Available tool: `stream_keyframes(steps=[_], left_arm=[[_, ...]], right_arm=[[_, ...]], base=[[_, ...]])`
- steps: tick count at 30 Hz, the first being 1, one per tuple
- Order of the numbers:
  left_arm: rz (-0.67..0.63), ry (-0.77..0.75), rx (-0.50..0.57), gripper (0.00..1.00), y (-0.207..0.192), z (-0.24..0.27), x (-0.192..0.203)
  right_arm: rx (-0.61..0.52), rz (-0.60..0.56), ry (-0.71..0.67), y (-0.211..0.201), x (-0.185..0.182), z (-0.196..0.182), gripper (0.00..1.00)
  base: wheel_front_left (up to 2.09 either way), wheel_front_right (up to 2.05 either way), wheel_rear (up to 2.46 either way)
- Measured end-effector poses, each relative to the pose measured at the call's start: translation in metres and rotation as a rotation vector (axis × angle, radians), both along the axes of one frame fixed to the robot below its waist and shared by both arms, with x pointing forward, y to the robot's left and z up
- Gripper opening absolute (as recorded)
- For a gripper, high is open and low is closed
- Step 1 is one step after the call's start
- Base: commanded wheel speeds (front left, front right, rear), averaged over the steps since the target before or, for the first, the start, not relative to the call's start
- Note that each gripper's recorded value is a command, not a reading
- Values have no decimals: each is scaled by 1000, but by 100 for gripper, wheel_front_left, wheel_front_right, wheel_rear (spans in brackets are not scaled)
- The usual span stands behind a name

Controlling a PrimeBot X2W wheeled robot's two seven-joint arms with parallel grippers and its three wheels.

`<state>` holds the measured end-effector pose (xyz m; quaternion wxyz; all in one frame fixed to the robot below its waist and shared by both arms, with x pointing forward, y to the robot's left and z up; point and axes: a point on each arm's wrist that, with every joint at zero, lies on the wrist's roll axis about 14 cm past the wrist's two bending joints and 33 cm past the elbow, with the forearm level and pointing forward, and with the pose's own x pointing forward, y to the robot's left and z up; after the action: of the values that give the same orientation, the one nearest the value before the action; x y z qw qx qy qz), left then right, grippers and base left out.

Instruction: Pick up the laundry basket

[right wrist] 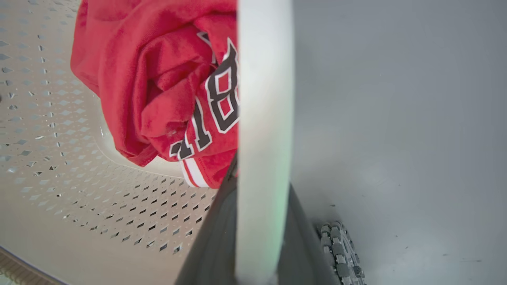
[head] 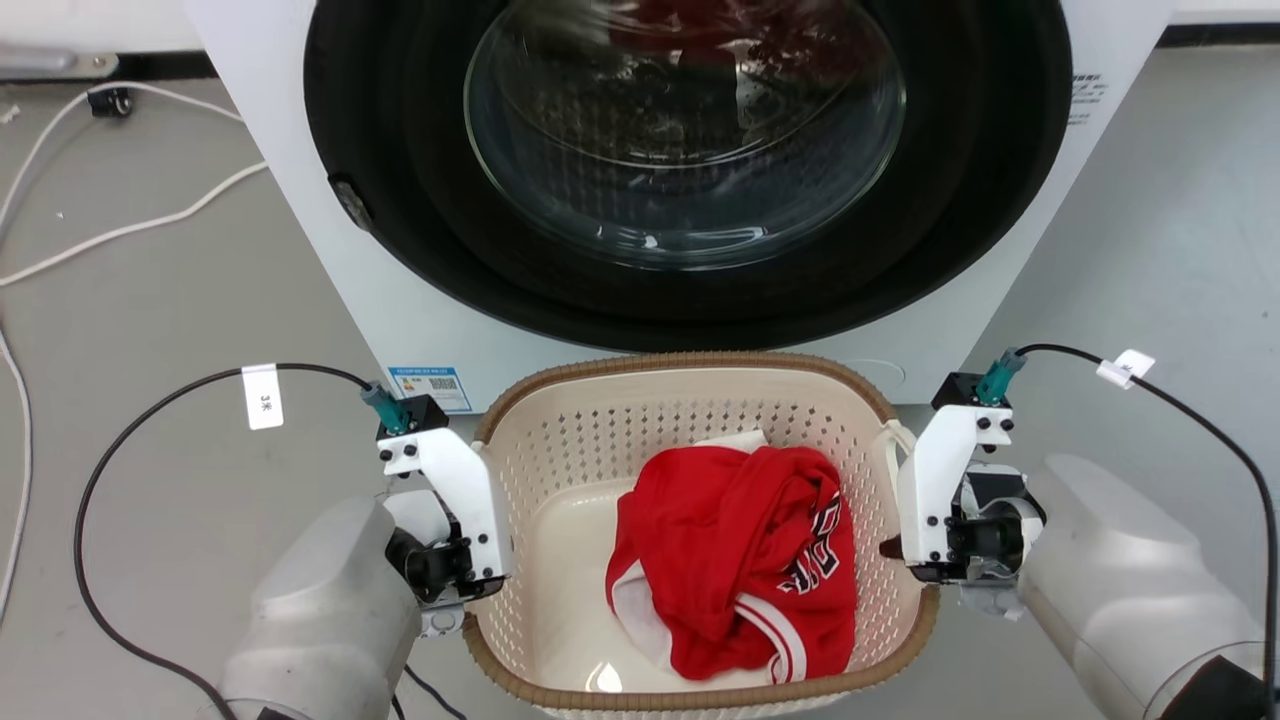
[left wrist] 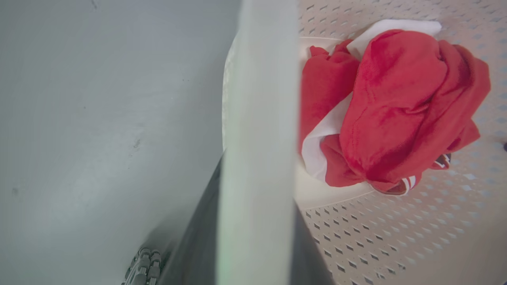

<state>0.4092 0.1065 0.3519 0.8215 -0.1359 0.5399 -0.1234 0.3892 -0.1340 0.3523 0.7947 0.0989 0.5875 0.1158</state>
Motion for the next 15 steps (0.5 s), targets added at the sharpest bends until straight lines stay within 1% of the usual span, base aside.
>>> stream_keyframes(steps=[8,15], left_arm=[[6,62,-11,0,1,3,-25],[8,71,-13,0,2,7,-34]], right_arm=[[28,-15,91,4,-31,6,0],[32,-20,99,3,-40,9,0]], base=[[0,0,0],[0,0,0]])
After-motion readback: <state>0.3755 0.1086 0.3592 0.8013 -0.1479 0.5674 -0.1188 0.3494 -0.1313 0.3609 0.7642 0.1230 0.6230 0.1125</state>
